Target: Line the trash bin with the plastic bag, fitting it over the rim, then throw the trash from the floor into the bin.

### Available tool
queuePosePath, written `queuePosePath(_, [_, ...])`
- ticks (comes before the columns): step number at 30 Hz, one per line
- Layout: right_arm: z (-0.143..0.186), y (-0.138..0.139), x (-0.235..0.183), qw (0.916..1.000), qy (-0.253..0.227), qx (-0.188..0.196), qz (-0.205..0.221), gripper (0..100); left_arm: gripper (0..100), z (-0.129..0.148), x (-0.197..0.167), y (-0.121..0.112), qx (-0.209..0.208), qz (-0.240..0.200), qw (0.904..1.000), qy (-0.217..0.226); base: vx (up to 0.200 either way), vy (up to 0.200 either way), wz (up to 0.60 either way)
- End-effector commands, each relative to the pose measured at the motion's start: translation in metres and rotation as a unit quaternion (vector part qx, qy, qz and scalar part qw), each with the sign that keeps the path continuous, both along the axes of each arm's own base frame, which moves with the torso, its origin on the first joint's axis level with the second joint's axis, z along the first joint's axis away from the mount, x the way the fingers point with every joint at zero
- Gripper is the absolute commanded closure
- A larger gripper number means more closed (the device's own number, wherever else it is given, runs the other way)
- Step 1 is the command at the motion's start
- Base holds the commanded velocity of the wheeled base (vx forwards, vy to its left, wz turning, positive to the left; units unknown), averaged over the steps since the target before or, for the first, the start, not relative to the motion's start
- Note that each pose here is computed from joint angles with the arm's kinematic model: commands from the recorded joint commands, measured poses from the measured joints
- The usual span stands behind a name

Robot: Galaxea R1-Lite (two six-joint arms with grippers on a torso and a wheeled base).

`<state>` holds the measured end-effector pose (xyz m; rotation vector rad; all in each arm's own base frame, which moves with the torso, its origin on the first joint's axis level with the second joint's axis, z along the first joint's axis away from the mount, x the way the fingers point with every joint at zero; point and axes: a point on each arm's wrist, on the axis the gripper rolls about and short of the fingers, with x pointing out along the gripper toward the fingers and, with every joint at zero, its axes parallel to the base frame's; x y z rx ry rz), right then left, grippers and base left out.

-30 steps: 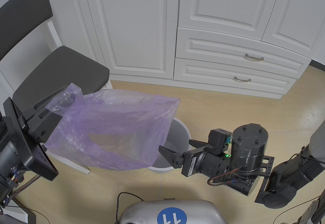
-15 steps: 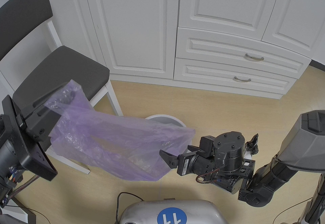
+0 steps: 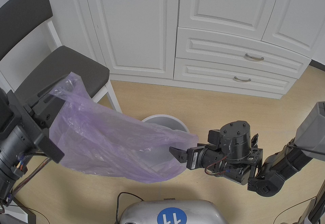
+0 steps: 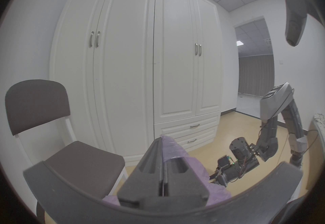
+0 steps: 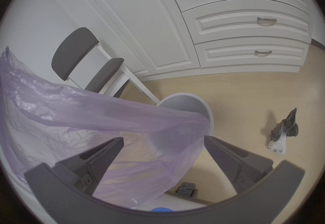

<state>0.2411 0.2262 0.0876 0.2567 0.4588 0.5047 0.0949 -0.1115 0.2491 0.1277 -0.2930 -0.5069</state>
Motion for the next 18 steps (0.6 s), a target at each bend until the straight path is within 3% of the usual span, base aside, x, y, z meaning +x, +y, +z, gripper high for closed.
queuePosePath(1, [0.018,-0.001,0.000,0.9998,-0.007,0.016,-0.002,0,100,0.000,0.007,-0.007,0.007,0.020,0.9997,0.008,0.000,0.000,0.00])
queuePosePath(2, [0.020,0.003,0.004,0.9995,0.022,0.021,-0.012,0,100,0.003,0.008,-0.008,0.000,0.033,0.9994,0.007,0.000,0.000,0.00])
queuePosePath(8, [0.024,0.014,0.009,0.9952,0.088,0.030,-0.031,0,100,0.010,0.010,-0.007,-0.024,0.060,0.9979,-0.002,0.000,0.000,0.00])
queuePosePath(18, [0.018,0.029,0.011,0.9896,0.131,0.045,-0.038,0,100,0.022,0.010,-0.006,-0.059,0.083,0.9947,-0.016,0.000,0.000,0.00])
